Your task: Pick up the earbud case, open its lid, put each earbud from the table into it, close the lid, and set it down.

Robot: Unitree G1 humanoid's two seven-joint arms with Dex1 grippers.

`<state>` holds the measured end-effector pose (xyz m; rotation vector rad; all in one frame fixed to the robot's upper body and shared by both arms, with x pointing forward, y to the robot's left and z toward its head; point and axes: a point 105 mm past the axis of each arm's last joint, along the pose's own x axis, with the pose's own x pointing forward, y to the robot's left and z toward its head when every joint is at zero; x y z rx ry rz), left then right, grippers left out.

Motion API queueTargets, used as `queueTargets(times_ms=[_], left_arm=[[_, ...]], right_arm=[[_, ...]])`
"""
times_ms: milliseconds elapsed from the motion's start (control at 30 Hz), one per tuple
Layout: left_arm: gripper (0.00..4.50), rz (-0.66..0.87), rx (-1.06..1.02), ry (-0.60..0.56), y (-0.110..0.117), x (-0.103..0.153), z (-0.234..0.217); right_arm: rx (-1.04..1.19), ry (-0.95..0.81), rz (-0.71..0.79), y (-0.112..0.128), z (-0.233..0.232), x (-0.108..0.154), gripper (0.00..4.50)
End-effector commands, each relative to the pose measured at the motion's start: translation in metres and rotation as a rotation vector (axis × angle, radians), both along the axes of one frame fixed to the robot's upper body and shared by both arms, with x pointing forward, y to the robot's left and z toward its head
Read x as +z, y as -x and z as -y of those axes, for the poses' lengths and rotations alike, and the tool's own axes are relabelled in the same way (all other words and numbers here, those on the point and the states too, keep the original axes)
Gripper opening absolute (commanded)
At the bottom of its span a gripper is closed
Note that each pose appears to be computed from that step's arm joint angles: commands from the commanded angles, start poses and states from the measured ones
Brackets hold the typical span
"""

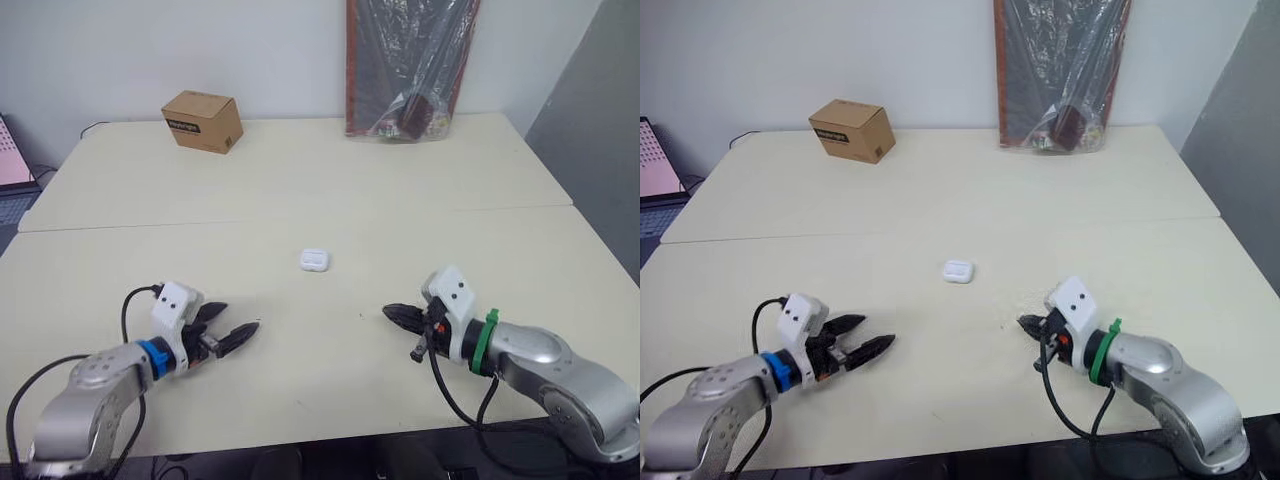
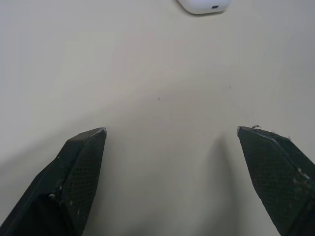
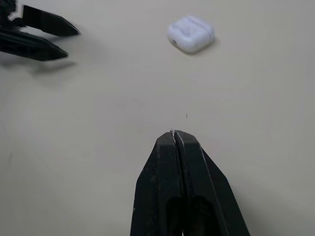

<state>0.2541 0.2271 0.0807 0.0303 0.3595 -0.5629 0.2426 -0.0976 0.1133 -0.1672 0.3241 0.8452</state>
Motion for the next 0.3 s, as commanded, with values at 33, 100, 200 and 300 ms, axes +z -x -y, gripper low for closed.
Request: queueTargets(times_ms=[33,100,200,300], left_arm=[[4.48,0.079,0.034,-0.001,0.0067,0.0066,0.001],[4.48,0.081,0.048,0.003,0.0109,0.0027,0.0034],[4.48,0.096,0.059,-0.002,0.0118,0.0013,0.0064],[4.48,0.107,0.044,0.009,0.0123,0.0015,0.0096]], right_arm=[[-0.013,0.003,0.088,0.001,-0.0005,0.0029,0.0],[-0.024,0.0,0.097,0.0001,0.0,-0.0008,0.0],[-0.027,-0.008,0.109,-0.0008,-0.0005,-0.0007,0.0],[-0.029,-0.013,0.115,-0.0019,-0.001,0.0,0.0]])
